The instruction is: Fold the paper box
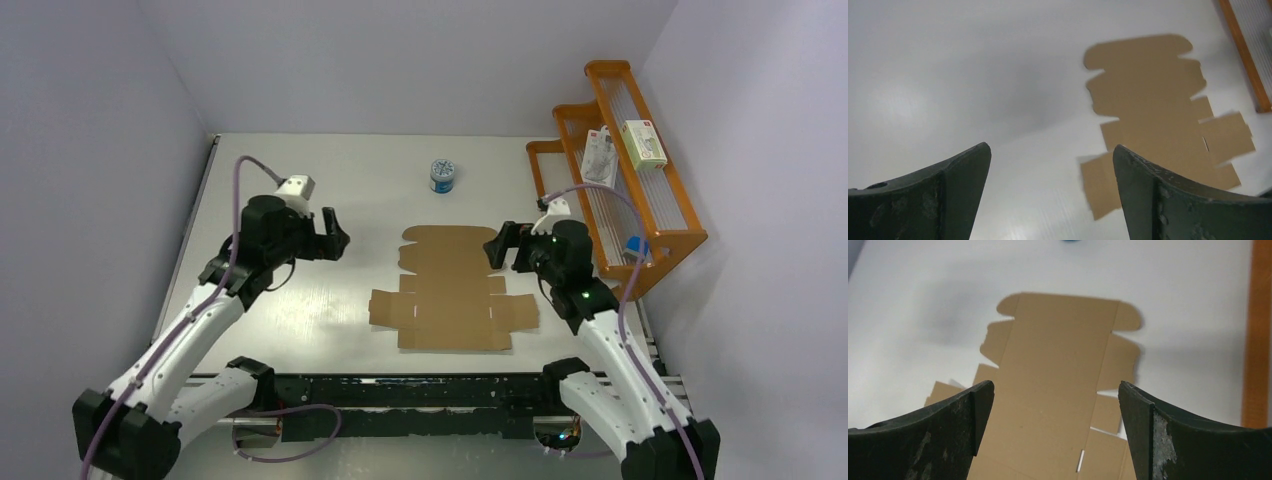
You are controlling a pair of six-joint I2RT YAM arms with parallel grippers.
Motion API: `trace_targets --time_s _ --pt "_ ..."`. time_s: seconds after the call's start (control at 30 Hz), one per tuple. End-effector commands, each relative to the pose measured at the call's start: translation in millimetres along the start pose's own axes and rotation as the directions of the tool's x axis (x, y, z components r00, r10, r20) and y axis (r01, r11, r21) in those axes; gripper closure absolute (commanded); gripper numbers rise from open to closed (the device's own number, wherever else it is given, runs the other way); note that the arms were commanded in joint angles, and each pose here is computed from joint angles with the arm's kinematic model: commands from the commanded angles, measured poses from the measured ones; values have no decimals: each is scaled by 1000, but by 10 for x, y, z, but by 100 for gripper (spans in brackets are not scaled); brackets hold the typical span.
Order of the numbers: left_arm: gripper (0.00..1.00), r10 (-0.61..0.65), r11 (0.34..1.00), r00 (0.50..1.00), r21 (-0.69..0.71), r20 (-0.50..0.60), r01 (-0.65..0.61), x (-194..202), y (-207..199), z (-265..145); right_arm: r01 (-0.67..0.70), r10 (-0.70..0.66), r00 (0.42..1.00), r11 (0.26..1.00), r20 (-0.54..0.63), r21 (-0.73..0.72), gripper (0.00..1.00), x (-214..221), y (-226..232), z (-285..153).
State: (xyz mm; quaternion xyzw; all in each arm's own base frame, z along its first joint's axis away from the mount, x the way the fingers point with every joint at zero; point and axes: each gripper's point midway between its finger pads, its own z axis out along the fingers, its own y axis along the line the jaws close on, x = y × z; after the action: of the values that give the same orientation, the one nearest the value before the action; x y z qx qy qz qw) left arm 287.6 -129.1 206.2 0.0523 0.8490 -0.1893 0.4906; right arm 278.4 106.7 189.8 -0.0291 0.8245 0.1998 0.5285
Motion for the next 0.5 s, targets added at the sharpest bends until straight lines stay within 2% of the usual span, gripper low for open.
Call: trace_targets --time_s 0.0,0.2,0.3,0.47 --pt "4 -27 988 991 147 -130 47 336 -487 139 -33 28 992 999 -122 -41 0 332 51 132" --pt "4 4 977 966 208 -260 52 899 -954 329 -62 66 968 998 -240 22 0 829 -59 290" --pt "4 65 965 952 261 -301 17 1116 -1262 342 -56 72 956 996 -283 63 0 1044 -80 340" --pt "4 147 929 906 370 -397 12 1563 -1689 342 -61 71 929 997 -364 39 1 1361 84 422"
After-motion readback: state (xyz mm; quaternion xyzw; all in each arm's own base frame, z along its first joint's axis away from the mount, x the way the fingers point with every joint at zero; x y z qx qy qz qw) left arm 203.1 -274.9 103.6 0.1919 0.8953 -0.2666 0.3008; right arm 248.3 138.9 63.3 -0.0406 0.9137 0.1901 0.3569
